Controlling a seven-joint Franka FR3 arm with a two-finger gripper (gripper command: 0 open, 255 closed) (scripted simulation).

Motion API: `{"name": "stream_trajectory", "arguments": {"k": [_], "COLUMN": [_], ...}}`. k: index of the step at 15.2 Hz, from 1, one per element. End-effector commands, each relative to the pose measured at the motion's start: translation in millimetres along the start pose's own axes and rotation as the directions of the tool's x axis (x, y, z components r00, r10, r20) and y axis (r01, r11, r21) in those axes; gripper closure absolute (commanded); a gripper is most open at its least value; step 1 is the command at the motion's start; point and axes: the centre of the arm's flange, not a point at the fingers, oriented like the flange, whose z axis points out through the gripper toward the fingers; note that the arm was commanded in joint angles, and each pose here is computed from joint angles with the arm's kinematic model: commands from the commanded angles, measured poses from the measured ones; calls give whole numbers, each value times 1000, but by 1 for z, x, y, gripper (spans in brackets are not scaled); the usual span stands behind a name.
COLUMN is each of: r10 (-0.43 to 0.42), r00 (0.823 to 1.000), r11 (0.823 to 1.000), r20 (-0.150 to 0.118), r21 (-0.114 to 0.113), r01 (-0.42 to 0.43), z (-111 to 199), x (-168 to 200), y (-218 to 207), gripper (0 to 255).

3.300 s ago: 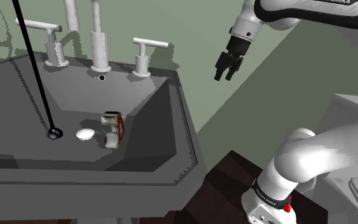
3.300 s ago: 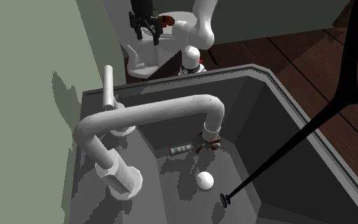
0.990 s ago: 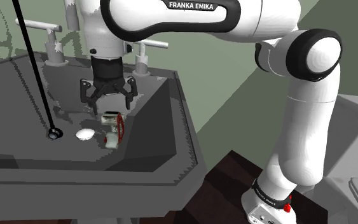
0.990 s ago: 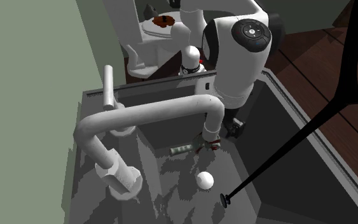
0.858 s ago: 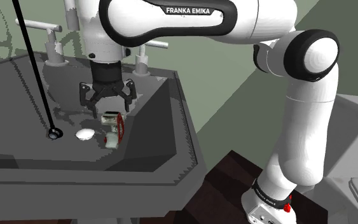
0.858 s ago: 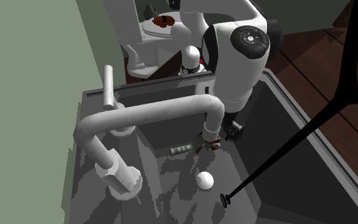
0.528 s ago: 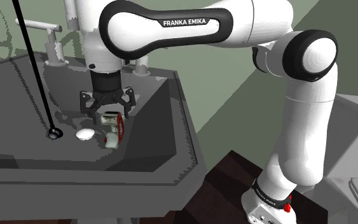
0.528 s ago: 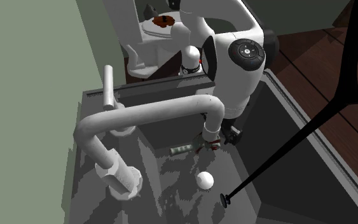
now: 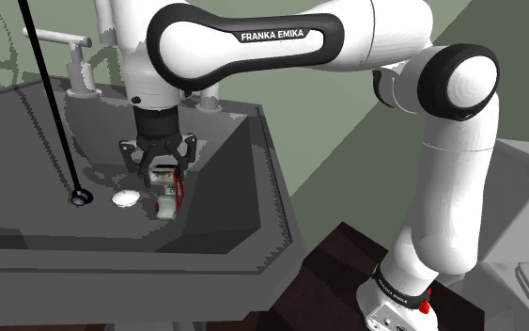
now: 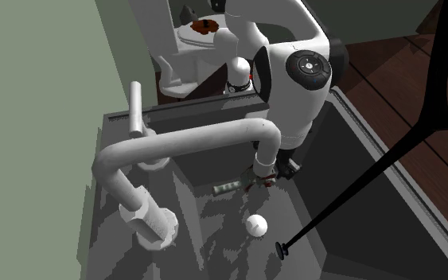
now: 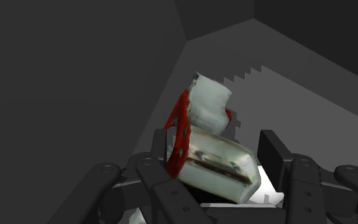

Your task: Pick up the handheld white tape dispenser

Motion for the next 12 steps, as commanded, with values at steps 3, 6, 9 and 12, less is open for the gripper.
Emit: {"name": "stream_trajectory", "arguments": {"k": [3,6,9,12], "r10": [1,1,1,1], "r00": [1000,1000,1000,1000], "r11": [1000,1000,1000,1000], "r20": [1,1,1,1], "r21": [-1,-1,-1,-1], "r01": [-1,-1,-1,-1], "z": [2,-14,-30,-45], "x": [1,0,0,-1], "y": [0,0,1,1], "gripper": [255,255,255,255]}}
